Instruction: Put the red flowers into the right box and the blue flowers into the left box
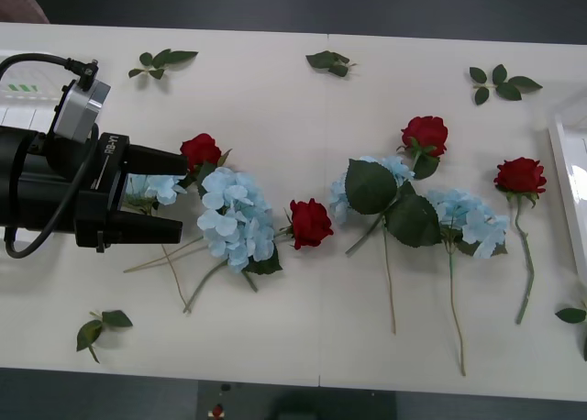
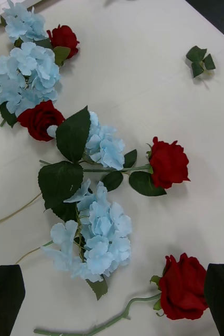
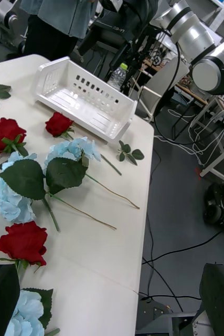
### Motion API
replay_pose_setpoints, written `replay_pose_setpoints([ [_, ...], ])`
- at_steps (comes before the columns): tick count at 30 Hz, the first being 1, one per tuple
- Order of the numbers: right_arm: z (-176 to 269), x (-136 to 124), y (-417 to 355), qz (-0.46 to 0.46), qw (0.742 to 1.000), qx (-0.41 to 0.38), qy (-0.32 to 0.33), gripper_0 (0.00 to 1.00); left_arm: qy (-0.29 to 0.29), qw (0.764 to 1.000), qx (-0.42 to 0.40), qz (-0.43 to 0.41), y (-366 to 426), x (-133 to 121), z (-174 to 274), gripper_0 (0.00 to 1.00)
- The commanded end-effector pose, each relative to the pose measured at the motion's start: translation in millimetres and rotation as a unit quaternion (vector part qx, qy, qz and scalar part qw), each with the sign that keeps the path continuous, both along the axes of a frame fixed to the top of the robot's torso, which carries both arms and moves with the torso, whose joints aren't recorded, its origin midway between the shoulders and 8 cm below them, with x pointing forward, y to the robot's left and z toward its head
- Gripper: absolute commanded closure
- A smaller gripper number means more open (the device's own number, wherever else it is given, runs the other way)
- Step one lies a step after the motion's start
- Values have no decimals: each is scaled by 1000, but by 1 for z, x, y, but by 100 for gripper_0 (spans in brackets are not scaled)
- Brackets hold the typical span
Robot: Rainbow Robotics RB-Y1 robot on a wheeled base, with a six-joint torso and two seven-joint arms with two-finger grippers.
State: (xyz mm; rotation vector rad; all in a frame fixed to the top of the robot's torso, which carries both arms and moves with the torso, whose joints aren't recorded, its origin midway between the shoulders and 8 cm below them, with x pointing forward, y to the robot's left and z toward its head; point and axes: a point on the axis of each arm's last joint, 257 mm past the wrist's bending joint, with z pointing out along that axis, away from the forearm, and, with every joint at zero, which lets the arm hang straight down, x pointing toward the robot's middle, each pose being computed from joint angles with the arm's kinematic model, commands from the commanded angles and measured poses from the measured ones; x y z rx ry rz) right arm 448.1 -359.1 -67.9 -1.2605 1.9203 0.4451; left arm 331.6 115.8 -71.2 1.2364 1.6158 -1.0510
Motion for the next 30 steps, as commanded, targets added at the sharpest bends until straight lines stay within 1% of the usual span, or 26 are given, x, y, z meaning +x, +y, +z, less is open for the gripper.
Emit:
replay_pose_setpoints([
  [1, 16, 1, -8, 2, 1000, -22, -19, 0, 9, 999, -37, -2, -7, -8, -7, 0],
  [4, 16, 1, -8, 2, 1000, -22, -19, 0, 9, 998, -63, 12, -4, 0, 14, 0],
  [6, 16, 1, -8, 2, 1000, -22, -19, 0, 23, 998, -59, 26, 0, 6, 18, 0],
  [7, -15, -7, -3, 4, 1000, -7, 17, 0, 42, 997, -52, 36, 4, 8, 18, 0],
  [8, -20, -8, -4, 1, 1000, -2, 21, 0, 65, 996, -41, 45, 8, 9, 18, 0],
  [10, -16, -6, -7, -2, 1000, -5, 17, 0, 98, 993, -28, 58, 12, 9, 16, 0],
  [11, -16, -6, -7, -1, 1000, -8, 19, 0, 125, 989, -15, 74, 18, 11, 16, 0],
  [13, -17, -7, -9, -2, 1000, -10, 20, 0, 151, 984, 2, 94, 25, 13, 12, 0],
  [16, -16, -6, -13, -14, 999, -13, 26, 0, 197, 972, 26, 126, 32, 14, 3, 0],
  [21, -26, -2, -24, -85, 993, 5, 76, 0, 265, 948, 51, 170, 40, 14, -15, 0],
  [24, -39, -1, -34, -143, 983, 28, 112, 0, 295, 930, 62, 211, 50, 21, -25, 0],
  [26, -44, -1, -43, -175, 976, 37, 125, 0, 307, 919, 73, 235, 58, 25, -32, 0],
  [28, -51, 1, -51, -215, 965, 47, 140, 0, 327, 902, 83, 269, 70, 30, -40, 0],
  [30, -56, 1, -57, -241, 958, 50, 150, 0, 337, 893, 85, 287, 75, 33, -43, 0],
])
